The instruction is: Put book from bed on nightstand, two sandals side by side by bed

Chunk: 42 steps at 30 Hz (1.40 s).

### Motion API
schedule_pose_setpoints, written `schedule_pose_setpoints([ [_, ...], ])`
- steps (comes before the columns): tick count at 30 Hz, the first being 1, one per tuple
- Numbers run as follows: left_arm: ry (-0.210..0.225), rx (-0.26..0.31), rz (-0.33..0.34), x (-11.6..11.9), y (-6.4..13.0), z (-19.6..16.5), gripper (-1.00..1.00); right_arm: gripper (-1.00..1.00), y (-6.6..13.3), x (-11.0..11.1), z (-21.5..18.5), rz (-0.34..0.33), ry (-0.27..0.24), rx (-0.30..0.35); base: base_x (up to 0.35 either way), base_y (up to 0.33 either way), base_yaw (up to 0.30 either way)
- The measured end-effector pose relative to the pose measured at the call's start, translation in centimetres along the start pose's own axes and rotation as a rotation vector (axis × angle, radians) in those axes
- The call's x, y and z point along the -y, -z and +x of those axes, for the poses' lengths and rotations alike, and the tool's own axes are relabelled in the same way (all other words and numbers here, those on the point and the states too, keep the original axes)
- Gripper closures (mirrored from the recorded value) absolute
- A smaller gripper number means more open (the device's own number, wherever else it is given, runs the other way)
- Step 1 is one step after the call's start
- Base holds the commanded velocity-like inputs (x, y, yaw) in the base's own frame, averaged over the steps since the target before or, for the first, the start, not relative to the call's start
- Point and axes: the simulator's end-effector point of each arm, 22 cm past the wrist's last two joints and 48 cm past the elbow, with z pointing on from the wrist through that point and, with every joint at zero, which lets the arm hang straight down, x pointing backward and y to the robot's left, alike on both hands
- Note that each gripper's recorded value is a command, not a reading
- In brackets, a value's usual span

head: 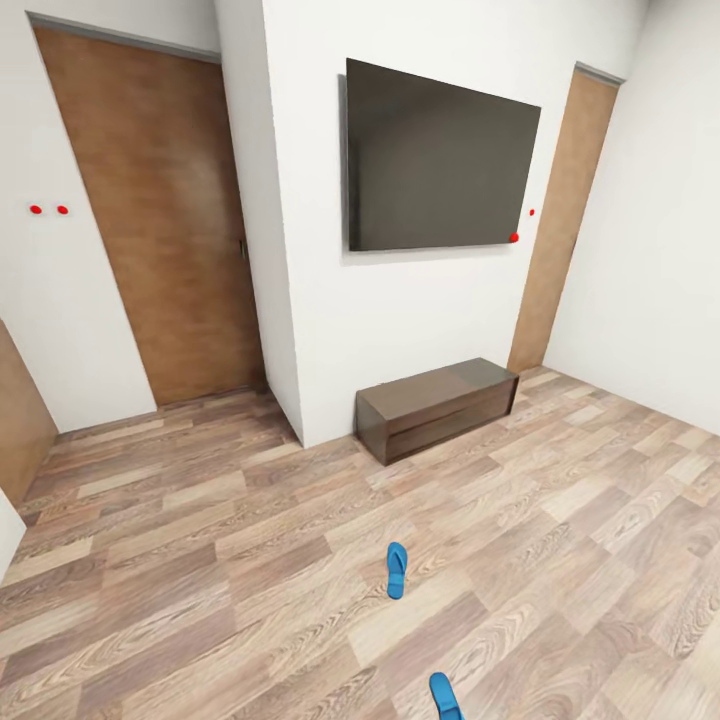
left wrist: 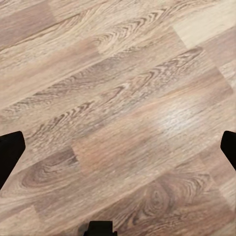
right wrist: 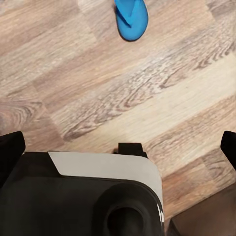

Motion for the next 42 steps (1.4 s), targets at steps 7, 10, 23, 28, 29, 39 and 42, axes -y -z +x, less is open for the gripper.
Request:
schedule_pose_setpoints([
  [7, 0.0, 0.0, 0.0, 0.0, -0.01, 0.0, -1.0, -1.0, 0.0, -0.01, 0.01, 0.0, 0.001, 0.0, 0.017, 0.0, 0.0],
  [10, 0.0, 0.0, 0.0, 0.0, 0.0, 0.0, -1.0, -1.0, 0.01, -0.01, 0.02, 0.0, 0.001, 0.0, 0.092, 0.12, 0.0],
  [23, 0.0, 0.0, 0.0, 0.0, 0.0, 0.0, -1.0, -1.0, 0.01, -0.04, 0.04, -0.001, 0.001, -0.001, 0.167, 0.145, 0.0],
  [28, 0.0, 0.0, 0.0, 0.0, -0.01, 0.0, -1.0, -1.0, 0.0, -0.03, 0.02, -0.003, 0.001, 0.0, 0.016, 0.011, -0.148],
  [29, 0.0, 0.0, 0.0, 0.0, -0.01, 0.0, -1.0, -1.0, 0.0, -0.04, 0.03, -0.003, 0.001, -0.001, 0.005, 0.003, -0.244],
  [39, 0.0, 0.0, 0.0, 0.01, -0.01, 0.0, -1.0, -1.0, 0.0, -0.1, 0.04, -0.004, 0.001, -0.001, 0.001, 0.001, -0.275],
  [42, 0.0, 0.0, 0.0, 0.0, -0.01, 0.0, -1.0, -1.0, 0.01, -0.1, 0.03, -0.005, 0.001, -0.001, 0.069, 0.0, -0.239],
])
